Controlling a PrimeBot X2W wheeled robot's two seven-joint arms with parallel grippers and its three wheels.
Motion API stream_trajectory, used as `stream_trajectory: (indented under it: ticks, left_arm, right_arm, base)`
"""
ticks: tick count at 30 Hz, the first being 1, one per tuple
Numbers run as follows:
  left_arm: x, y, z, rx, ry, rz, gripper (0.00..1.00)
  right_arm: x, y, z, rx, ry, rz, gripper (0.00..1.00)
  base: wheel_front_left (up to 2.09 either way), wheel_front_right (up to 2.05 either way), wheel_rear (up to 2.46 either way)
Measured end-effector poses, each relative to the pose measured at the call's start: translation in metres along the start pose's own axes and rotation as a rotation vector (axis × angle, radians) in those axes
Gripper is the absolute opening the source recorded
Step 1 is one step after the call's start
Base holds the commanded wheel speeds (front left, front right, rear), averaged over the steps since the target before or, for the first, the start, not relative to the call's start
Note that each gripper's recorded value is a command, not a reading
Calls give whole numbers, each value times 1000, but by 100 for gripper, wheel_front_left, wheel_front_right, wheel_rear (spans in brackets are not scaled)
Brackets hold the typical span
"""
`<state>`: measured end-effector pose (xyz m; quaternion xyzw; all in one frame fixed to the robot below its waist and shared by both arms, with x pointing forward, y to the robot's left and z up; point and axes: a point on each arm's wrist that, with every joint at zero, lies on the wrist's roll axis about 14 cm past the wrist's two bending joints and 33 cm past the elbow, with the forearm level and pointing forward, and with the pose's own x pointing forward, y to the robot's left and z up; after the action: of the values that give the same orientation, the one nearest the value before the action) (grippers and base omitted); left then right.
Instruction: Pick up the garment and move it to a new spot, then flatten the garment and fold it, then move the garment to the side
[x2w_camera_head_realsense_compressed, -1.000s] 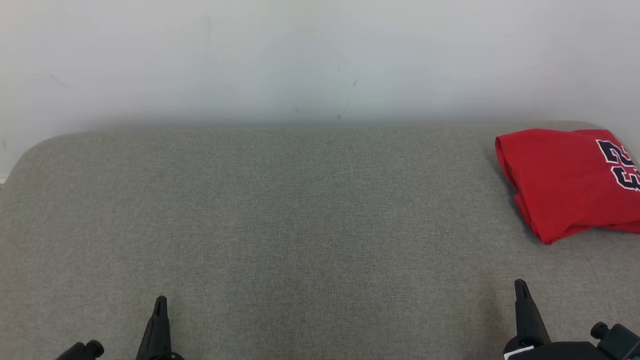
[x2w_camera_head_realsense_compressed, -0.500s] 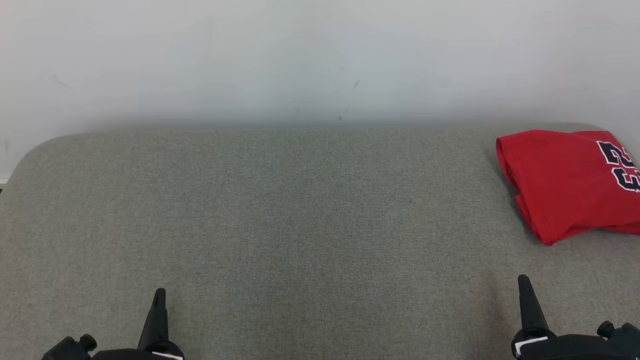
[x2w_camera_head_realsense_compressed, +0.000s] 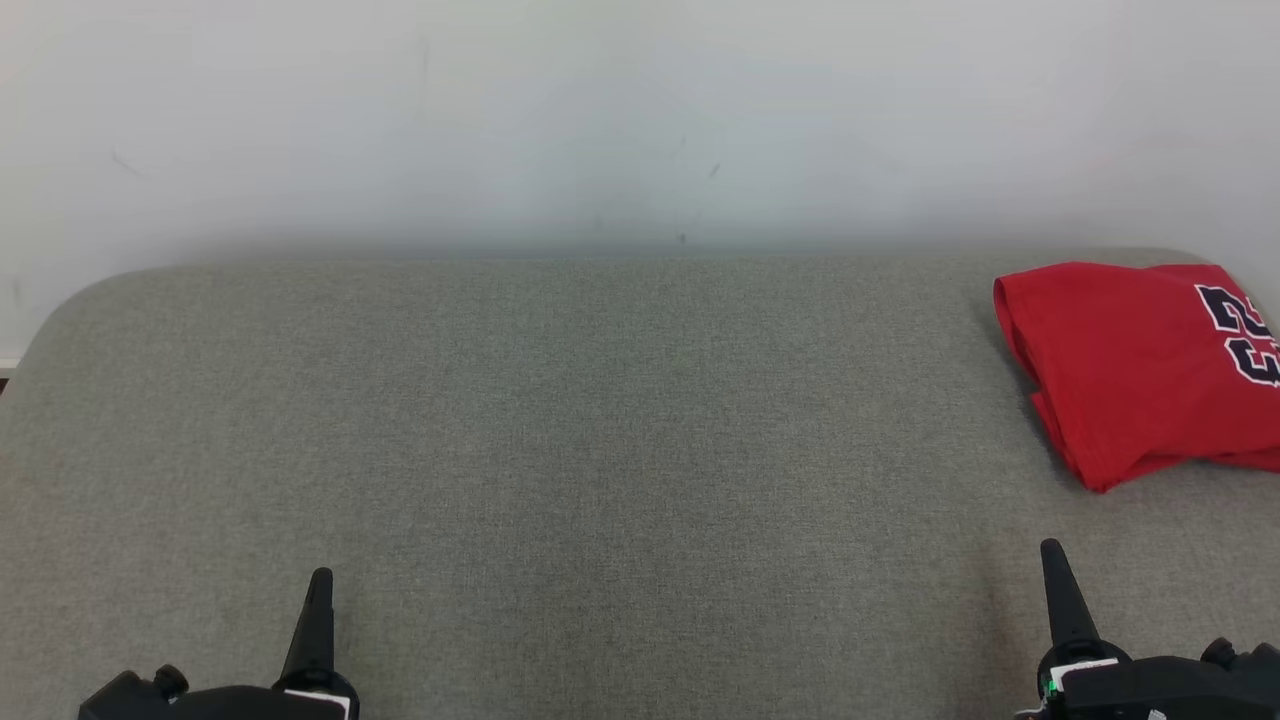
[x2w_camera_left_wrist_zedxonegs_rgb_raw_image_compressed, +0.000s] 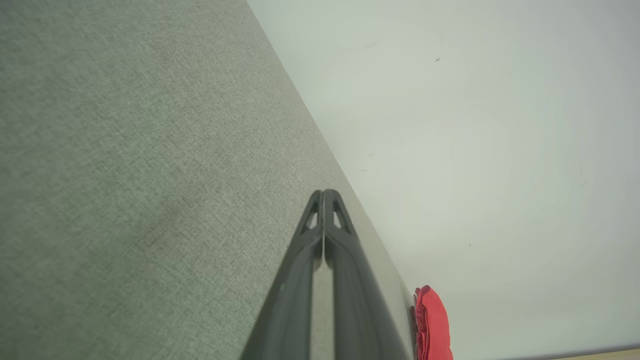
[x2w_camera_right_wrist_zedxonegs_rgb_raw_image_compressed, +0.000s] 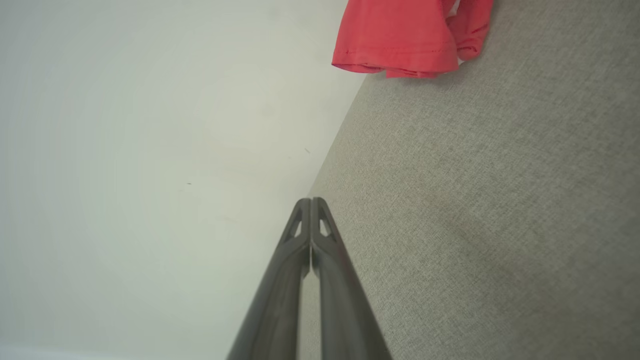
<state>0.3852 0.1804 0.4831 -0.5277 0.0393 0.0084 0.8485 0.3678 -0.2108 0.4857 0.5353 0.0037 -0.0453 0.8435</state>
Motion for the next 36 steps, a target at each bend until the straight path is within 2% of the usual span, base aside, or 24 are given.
stream_trajectory:
  ticks: [36]
  left_arm:
    - [10,-14,10,-321,7,-43,0]
  right_arm:
    - [10,13,9,311,3,38,0]
  base:
    - [0,0,0]
